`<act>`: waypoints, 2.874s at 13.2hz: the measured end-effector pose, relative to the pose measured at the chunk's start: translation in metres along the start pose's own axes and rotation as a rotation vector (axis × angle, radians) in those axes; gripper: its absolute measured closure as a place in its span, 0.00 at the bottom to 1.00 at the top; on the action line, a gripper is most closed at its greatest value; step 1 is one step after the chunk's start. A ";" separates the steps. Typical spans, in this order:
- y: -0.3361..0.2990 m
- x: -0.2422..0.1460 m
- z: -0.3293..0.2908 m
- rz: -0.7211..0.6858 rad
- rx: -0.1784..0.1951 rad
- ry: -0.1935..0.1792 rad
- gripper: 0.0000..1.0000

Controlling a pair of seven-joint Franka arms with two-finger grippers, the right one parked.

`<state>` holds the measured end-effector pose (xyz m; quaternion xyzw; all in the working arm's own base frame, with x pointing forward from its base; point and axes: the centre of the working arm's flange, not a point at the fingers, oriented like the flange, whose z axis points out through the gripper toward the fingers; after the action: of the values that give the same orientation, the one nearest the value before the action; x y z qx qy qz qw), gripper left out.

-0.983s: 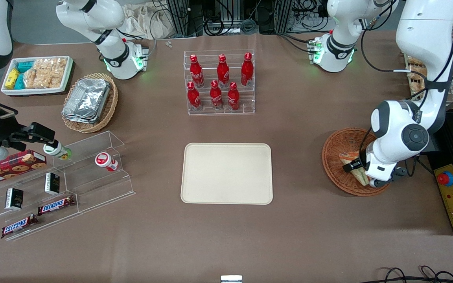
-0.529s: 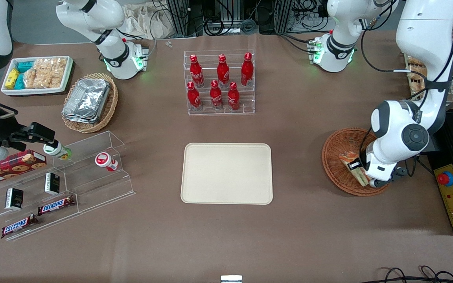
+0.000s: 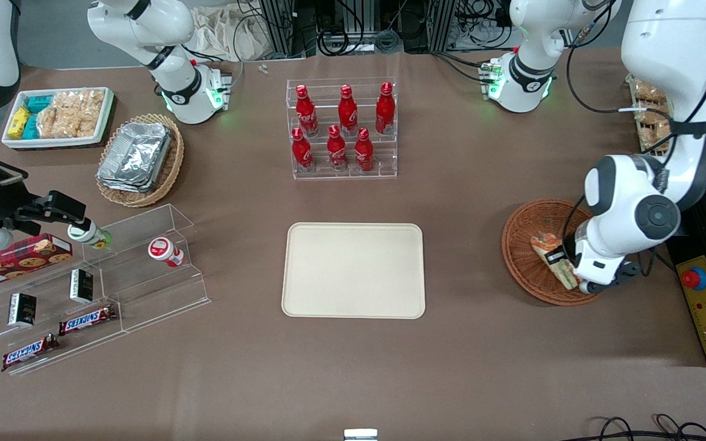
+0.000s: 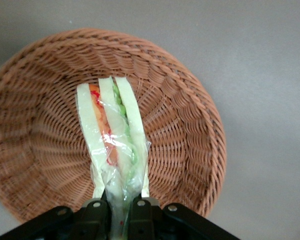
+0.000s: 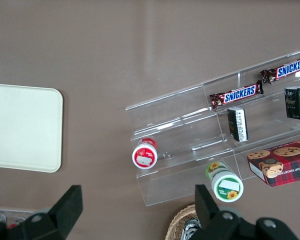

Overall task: Place sandwich from basket to tray
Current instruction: 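Carry the held sandwich over to the cream tray and lower it, then open the left gripper to release the sandwich on the tray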

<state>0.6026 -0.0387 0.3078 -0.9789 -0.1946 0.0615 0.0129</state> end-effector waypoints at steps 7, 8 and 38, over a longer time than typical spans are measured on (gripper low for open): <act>0.108 -0.052 -0.180 0.211 -0.035 0.001 0.86; 0.127 -0.065 -0.176 0.251 -0.040 -0.010 0.86; 0.314 -0.111 0.000 0.559 -0.093 0.119 0.00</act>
<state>0.6205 -0.3716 0.3046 -0.9960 0.0813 -0.0038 -0.0379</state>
